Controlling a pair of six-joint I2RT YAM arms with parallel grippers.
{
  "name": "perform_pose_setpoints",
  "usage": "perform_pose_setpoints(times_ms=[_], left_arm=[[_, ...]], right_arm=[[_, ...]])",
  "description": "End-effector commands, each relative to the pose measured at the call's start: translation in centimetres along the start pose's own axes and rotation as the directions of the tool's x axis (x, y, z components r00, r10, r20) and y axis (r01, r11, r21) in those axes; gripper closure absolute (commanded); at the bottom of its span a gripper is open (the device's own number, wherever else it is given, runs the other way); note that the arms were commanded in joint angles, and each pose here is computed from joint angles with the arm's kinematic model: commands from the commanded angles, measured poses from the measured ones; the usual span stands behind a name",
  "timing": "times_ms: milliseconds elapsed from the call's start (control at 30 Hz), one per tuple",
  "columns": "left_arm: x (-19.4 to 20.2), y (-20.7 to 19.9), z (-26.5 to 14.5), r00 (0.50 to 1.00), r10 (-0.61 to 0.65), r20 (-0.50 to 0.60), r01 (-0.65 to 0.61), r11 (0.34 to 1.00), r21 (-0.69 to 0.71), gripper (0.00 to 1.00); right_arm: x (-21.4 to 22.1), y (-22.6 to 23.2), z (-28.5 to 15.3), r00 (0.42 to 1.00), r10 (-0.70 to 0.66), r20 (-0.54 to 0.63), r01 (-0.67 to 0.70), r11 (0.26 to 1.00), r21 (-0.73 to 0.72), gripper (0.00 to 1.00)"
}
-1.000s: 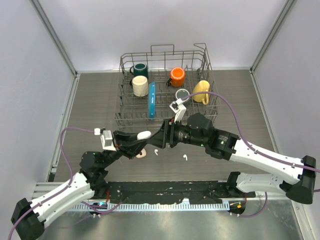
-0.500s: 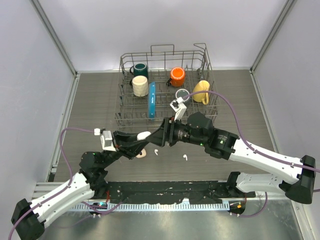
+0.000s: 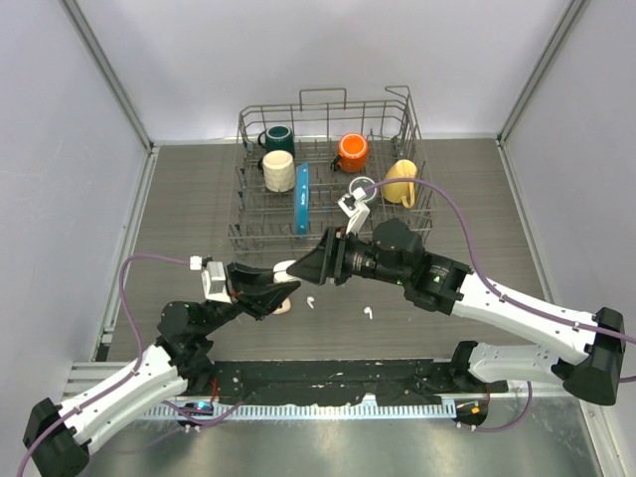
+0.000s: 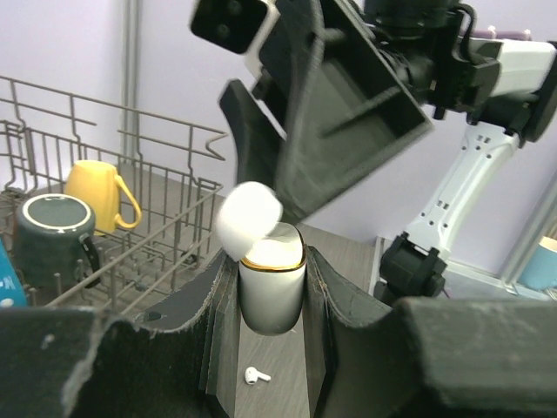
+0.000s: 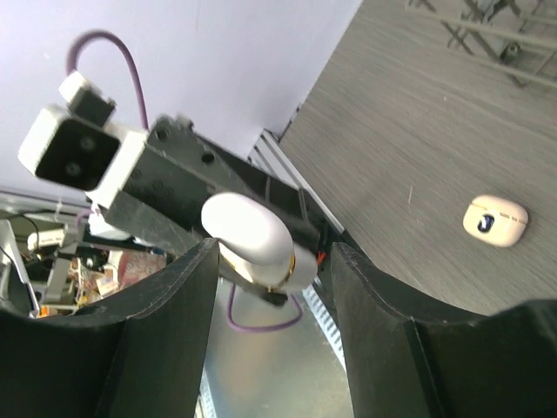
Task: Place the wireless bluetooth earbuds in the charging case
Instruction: Open the charging case.
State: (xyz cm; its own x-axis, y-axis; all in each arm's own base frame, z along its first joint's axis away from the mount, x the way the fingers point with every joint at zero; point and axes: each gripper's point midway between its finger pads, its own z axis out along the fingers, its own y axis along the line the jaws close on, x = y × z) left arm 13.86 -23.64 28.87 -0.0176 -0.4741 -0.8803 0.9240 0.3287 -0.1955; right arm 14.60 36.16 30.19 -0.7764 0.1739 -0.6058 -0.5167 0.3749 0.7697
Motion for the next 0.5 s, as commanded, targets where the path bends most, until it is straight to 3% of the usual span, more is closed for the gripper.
perform_pose_setpoints(times_ms=[0,233,467], left_arm=[[-0.9,-1.8,0.0,1.0,0.007,0.021,-0.009,0.996,0.086,1.0],[-0.8,-1.2,0.0,1.0,0.009,0.022,-0.01,0.998,0.055,1.0],[-1.5,-0.1,-0.1,0.997,0.047,0.061,-0.047,0.999,-0.006,1.0]], right_arm=[[-2.2,1.2,0.2,0.996,0.032,0.08,-0.027,0.997,-0.066,0.41],[-2.0,2.8,-0.2,0.998,0.039,0.051,-0.031,0.989,-0.148,0.38],[-1.3,3.5,-0.8,0.995,0.096,0.0,-0.095,0.978,-0.187,0.28]])
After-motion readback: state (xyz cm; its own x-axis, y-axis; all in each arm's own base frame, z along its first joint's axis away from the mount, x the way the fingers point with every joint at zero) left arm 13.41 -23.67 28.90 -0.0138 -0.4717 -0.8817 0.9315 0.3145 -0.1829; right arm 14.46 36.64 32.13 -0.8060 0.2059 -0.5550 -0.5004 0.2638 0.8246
